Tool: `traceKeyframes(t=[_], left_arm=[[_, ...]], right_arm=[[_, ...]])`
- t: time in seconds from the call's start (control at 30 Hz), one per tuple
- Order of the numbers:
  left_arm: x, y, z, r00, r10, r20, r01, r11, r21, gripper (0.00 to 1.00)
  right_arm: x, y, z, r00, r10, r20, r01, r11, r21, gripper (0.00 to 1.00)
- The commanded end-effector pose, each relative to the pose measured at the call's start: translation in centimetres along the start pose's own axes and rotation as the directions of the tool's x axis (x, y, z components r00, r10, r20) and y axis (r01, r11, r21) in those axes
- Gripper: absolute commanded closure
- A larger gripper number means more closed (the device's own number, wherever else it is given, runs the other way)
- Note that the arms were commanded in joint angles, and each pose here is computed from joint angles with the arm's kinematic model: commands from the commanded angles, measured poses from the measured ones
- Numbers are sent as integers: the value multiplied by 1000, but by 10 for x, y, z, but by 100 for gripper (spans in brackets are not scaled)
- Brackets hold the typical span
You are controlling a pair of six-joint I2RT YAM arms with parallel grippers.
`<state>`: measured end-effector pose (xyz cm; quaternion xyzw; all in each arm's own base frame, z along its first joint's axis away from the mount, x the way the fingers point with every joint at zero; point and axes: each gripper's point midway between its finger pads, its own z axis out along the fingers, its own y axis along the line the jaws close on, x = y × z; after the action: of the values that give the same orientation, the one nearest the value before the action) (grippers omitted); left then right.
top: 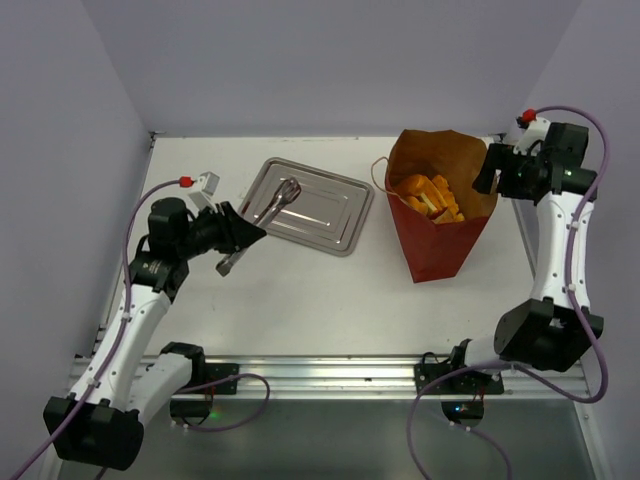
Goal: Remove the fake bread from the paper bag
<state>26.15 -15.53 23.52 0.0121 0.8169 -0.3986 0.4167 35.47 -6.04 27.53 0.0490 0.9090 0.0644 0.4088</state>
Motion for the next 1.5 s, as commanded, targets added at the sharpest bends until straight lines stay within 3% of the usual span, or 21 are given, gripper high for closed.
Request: traceKeyframes(t=[0.0,0.17,0.3,0.43,0.47,0.9,1.2,1.47], left_arm=[[-16,-26,-14,998,58,31,-60,996,69,60],[-21,-42,-22,997,65,39,-70,991,114,61],[-31,-63,-29,996,73,53,-81,980,183,61],[-47,-82,-36,995,72,76,-88,971,221,61],[-50,-86,-38,994,75,82,-92,969,228,61],[-73,-139,-32,994,60,91,-86,944,319,61],[-56,-170,-9,999,39,19,-43,920,390,62],[19,-194,39,984,97,-150,-32,922,386,63]], right_arm=[[-8,3,18,1000,15,25,-14,999,-51,26],[0,-7,39,1000,17,8,-17,999,-29,44],[0,-12,42,1000,-5,29,6,1000,-11,75],[-7,-15,44,998,-28,52,28,1000,1,98],[-12,-15,44,997,-35,64,35,999,0,100],[-98,-10,-3,925,-119,360,102,993,65,100],[-64,19,-22,905,-136,404,154,988,-13,100],[-28,22,-5,933,-128,336,151,988,-41,100]])
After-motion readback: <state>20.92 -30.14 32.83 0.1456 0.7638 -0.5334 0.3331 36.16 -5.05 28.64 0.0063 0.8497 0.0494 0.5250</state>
